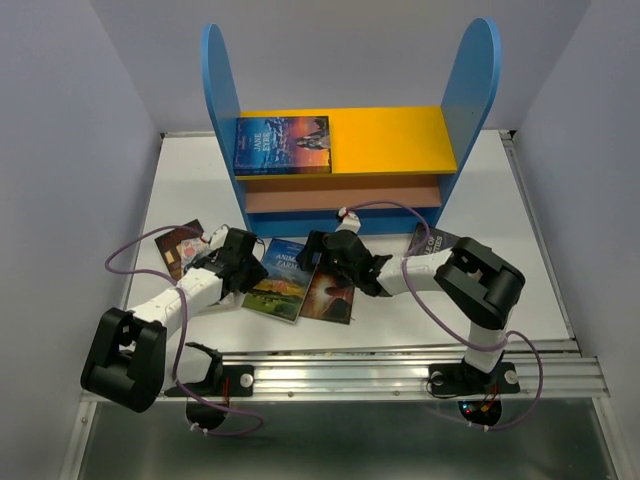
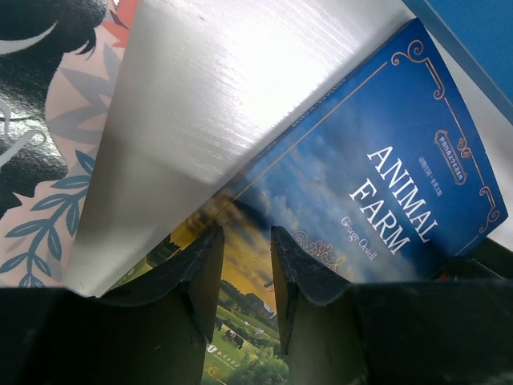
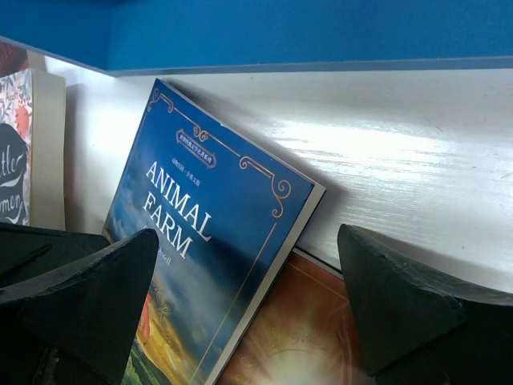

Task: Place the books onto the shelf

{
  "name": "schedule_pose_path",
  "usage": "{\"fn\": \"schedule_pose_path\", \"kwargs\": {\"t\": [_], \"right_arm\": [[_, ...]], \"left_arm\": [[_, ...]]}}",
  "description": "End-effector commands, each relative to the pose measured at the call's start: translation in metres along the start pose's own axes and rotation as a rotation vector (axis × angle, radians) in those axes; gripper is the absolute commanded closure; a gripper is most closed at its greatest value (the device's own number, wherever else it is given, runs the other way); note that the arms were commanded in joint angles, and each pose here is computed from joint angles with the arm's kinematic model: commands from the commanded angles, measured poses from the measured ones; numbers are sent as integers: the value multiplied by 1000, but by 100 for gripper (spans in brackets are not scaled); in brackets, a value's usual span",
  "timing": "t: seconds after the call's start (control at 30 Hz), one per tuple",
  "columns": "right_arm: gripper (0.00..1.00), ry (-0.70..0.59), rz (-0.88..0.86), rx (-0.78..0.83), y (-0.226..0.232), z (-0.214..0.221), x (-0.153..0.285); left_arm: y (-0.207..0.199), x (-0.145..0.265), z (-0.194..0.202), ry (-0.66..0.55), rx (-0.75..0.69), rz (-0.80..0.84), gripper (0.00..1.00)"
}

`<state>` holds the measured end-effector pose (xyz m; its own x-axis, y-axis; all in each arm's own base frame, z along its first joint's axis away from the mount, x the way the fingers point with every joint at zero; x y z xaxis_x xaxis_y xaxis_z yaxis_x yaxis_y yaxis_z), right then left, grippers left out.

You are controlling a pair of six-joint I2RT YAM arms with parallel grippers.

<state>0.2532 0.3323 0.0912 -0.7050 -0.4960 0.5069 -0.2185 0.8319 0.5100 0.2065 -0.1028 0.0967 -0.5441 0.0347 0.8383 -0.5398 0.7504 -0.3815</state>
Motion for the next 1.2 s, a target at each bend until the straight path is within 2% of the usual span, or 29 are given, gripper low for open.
{"fn": "schedule_pose_path", "kwargs": {"t": [0.0, 0.17, 0.3, 0.5, 0.7, 0.8, 0.9, 0.93, 1.0, 1.03, 1.1, 1.17], "right_arm": [[0, -53, -36, -9, 3, 3, 0], [5, -44, -168, 11, 13, 7, -2], [7, -27, -210, 20, 19, 12, -4], [19, -61, -238, 5, 20, 14, 0], [42, -96, -319, -29, 22, 16, 4], [59, -110, -325, -20, 24, 13, 4], [71, -114, -341, -23, 27, 12, 3], [81, -114, -352, -21, 30, 14, 4], [91, -128, -376, -21, 33, 12, 6], [99, -142, -375, -25, 32, 9, 10], [99, -163, -387, -17, 33, 5, 16], [99, -196, -385, -17, 34, -5, 28]], "left_arm": [[11, -2, 10, 59, -28, -23, 59], [9, -2, 11, 66, -37, -11, 61], [9, -2, 11, 69, -45, -7, 61], [5, -2, 12, 77, -60, 8, 61], [2, -4, 14, 87, -78, 7, 62], [0, -4, 14, 86, -84, 11, 62], [-1, -4, 16, 94, -90, 22, 61], [-3, -3, 16, 93, -97, 34, 61], [-7, 0, 16, 93, -103, 60, 61], [-11, 3, 15, 88, -111, 85, 61], [-19, 12, 11, 67, -118, 141, 57], [-29, 27, 3, 29, -151, 216, 47]]}}
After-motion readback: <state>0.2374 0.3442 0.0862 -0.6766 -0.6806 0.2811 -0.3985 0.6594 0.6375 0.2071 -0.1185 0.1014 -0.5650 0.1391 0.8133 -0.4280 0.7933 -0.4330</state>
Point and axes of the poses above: each gripper's point midway between its finger pads, its own x axis back along the fingers, its own y axis along the line the jaws close on, z = x × y, the point moved 8 cm from there along x, back along the fingers, and after that the axes turned 3 degrees about x, right-handed, at the moved point
